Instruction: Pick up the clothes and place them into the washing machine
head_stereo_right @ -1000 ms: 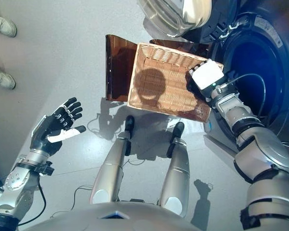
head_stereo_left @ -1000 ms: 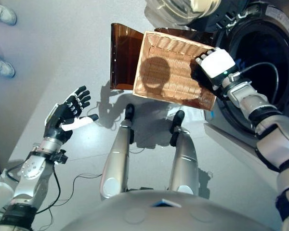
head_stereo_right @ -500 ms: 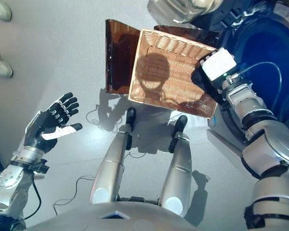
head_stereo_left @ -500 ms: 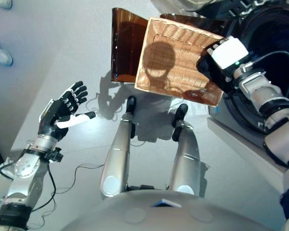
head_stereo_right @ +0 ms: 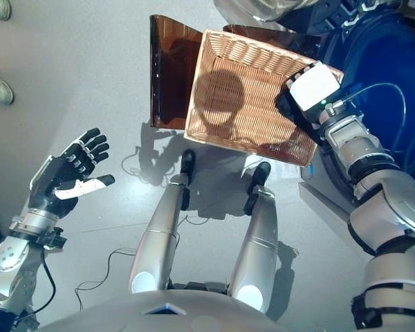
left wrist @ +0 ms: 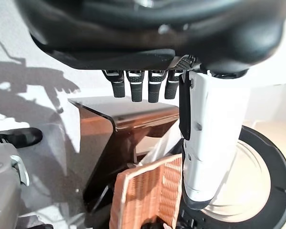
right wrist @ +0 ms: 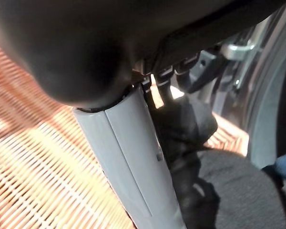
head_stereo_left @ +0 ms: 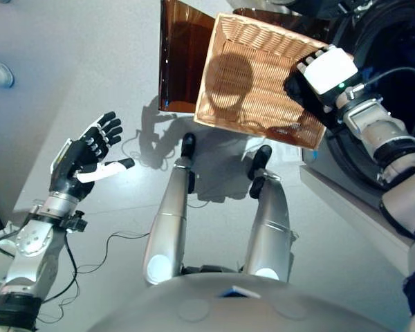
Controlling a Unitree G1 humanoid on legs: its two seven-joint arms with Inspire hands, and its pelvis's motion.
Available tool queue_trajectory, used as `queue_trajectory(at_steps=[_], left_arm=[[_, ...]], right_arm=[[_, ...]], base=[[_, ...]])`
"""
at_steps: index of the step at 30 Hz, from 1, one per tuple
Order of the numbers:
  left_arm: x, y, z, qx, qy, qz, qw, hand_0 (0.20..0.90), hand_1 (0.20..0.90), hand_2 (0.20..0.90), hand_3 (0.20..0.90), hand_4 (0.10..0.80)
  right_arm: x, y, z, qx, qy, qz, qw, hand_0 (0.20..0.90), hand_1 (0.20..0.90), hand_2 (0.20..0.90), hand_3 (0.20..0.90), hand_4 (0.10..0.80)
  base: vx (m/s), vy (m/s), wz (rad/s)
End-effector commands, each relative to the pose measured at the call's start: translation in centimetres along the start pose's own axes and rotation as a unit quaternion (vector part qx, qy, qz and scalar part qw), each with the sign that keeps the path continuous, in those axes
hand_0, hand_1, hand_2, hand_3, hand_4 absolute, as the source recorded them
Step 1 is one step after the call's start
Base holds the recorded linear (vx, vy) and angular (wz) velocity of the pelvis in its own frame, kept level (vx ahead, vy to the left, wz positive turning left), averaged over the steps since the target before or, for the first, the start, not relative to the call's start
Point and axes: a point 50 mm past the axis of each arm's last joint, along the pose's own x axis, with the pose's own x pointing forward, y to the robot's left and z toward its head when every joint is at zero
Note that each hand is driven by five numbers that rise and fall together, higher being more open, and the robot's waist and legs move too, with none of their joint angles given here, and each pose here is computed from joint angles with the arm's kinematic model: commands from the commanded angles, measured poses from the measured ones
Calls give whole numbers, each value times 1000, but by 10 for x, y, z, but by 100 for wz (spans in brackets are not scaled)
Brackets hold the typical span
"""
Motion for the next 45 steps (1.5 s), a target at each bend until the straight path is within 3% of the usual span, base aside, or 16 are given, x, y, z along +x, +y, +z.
queue_trajectory(at_steps=[1,31,32,33,45], left_arm=[[-17,11,29,38,-59,12,997,900,900,900,900,800],[-17,12,38,45,-66,-4,997,900,900,900,900,800],[-17,12,38,47,-65,-3,997,900,900,900,900,800],[-17,12,37,47,-64,-2,997,900,900,900,900,800],[-19,15,35,46,-62,14,997,900,900,900,900,800]], right_arm=[[-3,-9,-30,-37,43,-22,998,900,900,900,900,800],[1,1,-11,-31,48,0,998,900,900,900,900,800],[1,1,-9,-29,47,2,998,485,485,485,485,504],[1,2,-6,-27,44,6,999,200,200,200,200,300],[0,8,0,-4,50,21,999,200,200,200,200,300]], base=[[0,0,0],[-10,-3,1],[0,0,0],[0,0,0],[0,0,0]])
